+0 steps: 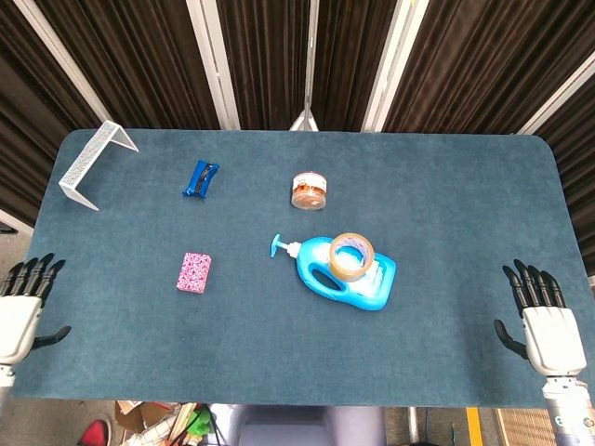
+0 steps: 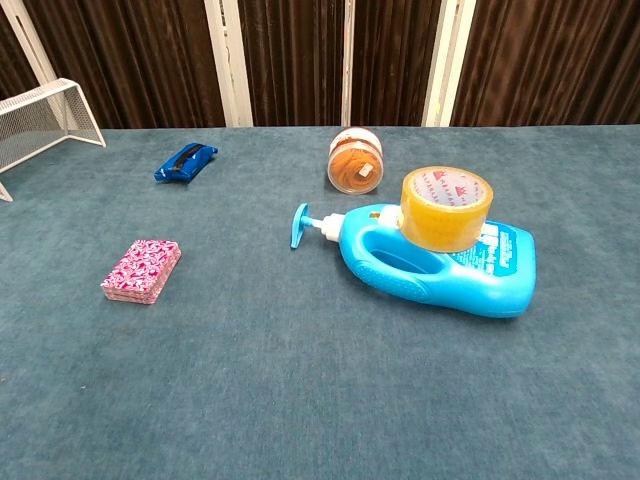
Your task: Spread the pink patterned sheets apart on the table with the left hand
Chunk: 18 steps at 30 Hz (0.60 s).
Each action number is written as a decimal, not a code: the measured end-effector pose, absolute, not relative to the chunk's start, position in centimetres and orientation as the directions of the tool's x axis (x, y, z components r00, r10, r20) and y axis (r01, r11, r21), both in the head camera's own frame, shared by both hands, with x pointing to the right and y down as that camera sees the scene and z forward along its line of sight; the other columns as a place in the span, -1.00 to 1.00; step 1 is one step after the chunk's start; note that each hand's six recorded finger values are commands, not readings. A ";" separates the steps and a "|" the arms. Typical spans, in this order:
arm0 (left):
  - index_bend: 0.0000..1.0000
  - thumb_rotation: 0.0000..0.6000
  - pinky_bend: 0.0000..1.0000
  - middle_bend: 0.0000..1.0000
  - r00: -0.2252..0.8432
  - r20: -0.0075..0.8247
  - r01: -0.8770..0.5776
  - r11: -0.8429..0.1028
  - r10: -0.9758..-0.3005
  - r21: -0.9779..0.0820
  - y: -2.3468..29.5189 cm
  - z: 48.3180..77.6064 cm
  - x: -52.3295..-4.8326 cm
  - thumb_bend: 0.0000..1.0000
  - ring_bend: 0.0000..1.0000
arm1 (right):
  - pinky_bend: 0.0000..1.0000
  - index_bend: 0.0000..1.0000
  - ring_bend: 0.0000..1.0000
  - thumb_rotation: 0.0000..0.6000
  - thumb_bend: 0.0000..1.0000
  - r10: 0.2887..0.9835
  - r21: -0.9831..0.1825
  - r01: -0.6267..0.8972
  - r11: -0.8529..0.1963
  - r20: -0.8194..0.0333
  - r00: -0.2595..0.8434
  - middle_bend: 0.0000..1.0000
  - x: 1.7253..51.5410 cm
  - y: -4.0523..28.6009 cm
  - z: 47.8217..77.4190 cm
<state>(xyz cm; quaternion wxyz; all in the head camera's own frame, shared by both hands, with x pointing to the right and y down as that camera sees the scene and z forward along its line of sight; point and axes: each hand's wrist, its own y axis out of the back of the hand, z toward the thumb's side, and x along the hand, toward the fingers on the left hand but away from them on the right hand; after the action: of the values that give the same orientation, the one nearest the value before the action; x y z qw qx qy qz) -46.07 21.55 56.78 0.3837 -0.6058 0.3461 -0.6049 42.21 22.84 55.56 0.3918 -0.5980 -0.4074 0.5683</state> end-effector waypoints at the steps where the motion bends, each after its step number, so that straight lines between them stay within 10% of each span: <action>1: -1.00 1.00 -1.00 -1.00 0.036 0.477 0.056 -0.475 -0.878 -0.878 21.2 57.0 -45.8 -0.87 -1.00 | -0.83 -1.00 -1.00 1.00 -0.27 0.932 -0.931 0.044 -0.361 -0.361 0.022 -1.00 42.2 22.8 55.6; 18: -0.91 1.00 -1.00 -1.00 0.094 0.668 0.245 -0.633 -0.738 -0.734 14.3 65.9 -37.0 -0.69 -1.00 | -0.83 -1.00 -1.00 1.00 -0.27 0.927 -0.924 0.080 -0.375 -0.374 0.025 -1.00 42.2 22.7 55.6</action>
<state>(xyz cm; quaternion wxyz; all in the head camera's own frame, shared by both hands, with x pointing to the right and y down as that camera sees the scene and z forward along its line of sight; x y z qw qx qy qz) -37.01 14.33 65.92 0.3816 -0.6335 0.1945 -0.6444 42.15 22.73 55.64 0.3763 -0.6089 -0.4134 0.5627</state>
